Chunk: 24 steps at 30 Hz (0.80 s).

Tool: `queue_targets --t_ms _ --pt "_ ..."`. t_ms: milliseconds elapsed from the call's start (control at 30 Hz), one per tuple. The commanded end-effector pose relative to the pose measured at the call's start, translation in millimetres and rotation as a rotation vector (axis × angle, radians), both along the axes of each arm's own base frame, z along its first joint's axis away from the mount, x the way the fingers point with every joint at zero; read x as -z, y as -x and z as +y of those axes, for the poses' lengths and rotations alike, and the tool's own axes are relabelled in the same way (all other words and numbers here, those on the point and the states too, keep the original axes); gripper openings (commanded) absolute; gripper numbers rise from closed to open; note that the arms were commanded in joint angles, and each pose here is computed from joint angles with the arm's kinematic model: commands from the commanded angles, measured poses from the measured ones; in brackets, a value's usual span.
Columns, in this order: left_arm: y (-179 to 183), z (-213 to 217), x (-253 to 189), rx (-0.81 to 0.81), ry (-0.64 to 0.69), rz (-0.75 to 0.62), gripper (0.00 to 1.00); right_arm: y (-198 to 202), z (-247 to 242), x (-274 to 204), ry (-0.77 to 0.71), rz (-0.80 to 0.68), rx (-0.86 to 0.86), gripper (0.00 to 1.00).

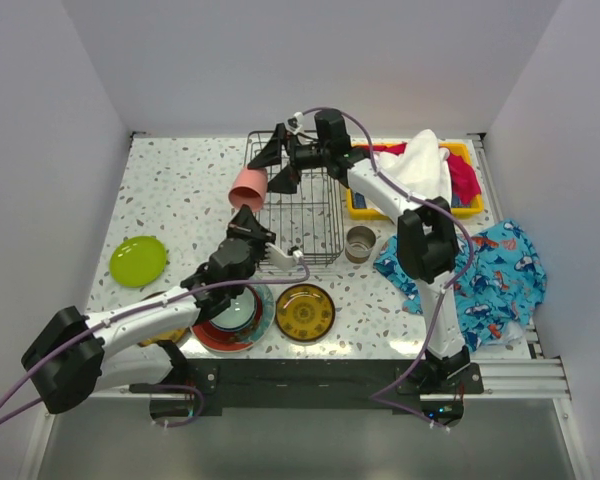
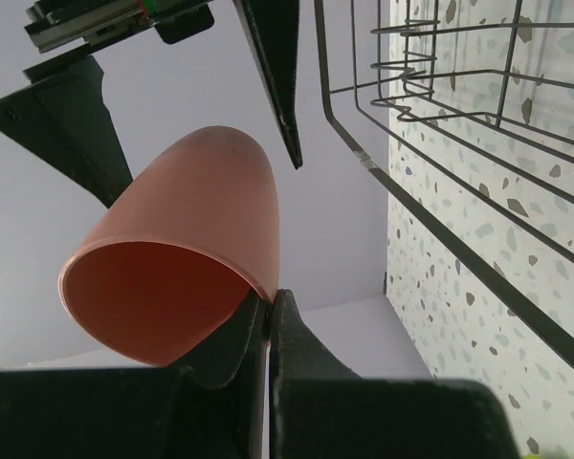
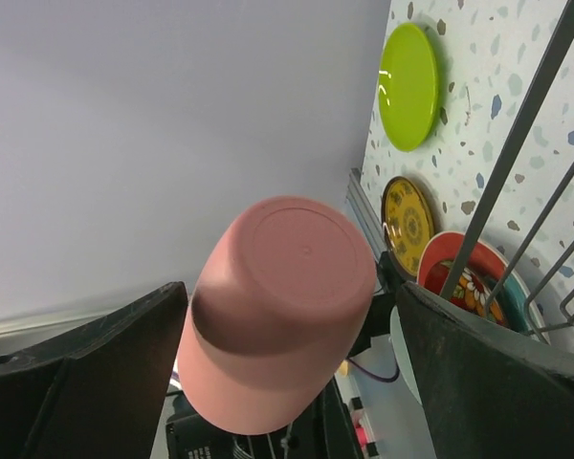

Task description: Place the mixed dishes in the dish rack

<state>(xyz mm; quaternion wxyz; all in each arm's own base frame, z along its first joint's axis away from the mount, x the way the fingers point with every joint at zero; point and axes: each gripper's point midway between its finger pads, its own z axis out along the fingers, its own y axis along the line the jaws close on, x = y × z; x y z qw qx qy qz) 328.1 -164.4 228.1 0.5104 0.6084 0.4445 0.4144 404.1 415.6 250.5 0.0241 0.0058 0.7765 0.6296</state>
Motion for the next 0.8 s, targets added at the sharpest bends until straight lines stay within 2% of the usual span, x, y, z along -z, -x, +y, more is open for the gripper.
queue_targets --t_ms 0,133,167,267,300,400,433,467,500,533,567,600,633,700,767 --pt "-1.7 -8.7 -11.8 0.022 -0.024 -0.061 0.0 5.2 1.6 -22.3 -0.031 0.004 -0.021 0.91" --pt "-2.4 -12.0 -10.8 0.023 -0.038 -0.053 0.0 5.9 0.4 -21.4 -0.039 -0.003 -0.035 0.74" --pt "-2.0 -13.6 -10.7 0.03 -0.037 -0.053 0.0 5.7 0.7 -23.1 -0.047 -0.026 -0.042 0.66" --pt "-0.8 -16.3 -8.7 0.05 -0.04 -0.06 0.0 2.8 2.2 -23.3 -0.052 -0.071 -0.051 0.56" --pt "0.3 -18.4 -6.7 0.06 -0.047 -0.058 0.0 1.4 3.0 -27.2 -0.063 -0.104 -0.055 0.47" --pt "5.7 -23.4 3.8 0.081 -0.063 -0.018 0.39 -7.0 4.6 -32.6 -0.084 -0.189 -0.046 0.36" --pt "6.8 -26.6 -5.2 0.084 -0.037 -0.009 0.52 -14.5 1.4 -37.1 -0.095 -0.225 -0.03 0.31" --pt "9.3 -30.1 -2.5 0.085 0.03 0.043 0.57 -22.7 0.7 -32.9 -0.091 -0.26 -0.019 0.26" --pt "15.7 -30.8 13.4 0.091 0.003 0.137 0.62 -30.2 -0.2 -43.0 -0.1 -0.311 -0.008 0.19" --pt "18.1 -38.0 -3.2 0.118 0.073 0.157 0.67 -40.4 -4.2 -45.8 -0.097 -0.347 0.014 0.11" --pt "23.5 -40.2 1.9 0.121 0.149 0.228 0.68 -50.4 -5.6 -32.3 -0.071 -0.374 0.018 0.06" --pt "34.9 -35.2 21.5 0.126 0.098 0.334 0.7 -56.6 -6.8 -46.1 -0.077 -0.434 0.027 0.03" --pt "43.9 -42.1 13.8 0.183 0.136 0.371 0.7 -69.9 -12.0 -43.4 -0.053 -0.499 0.057 0.0" --pt "59.8 -40.0 19.9 0.198 0.173 0.454 0.71 -83.9 -17.5 -45.6 -0.017 -0.573 0.097 0.0" --pt "67.1 -37.5 11.6 0.189 0.252 0.481 0.72 -107.7 -29.2 -42.2 0.065 -0.725 0.172 0.0"
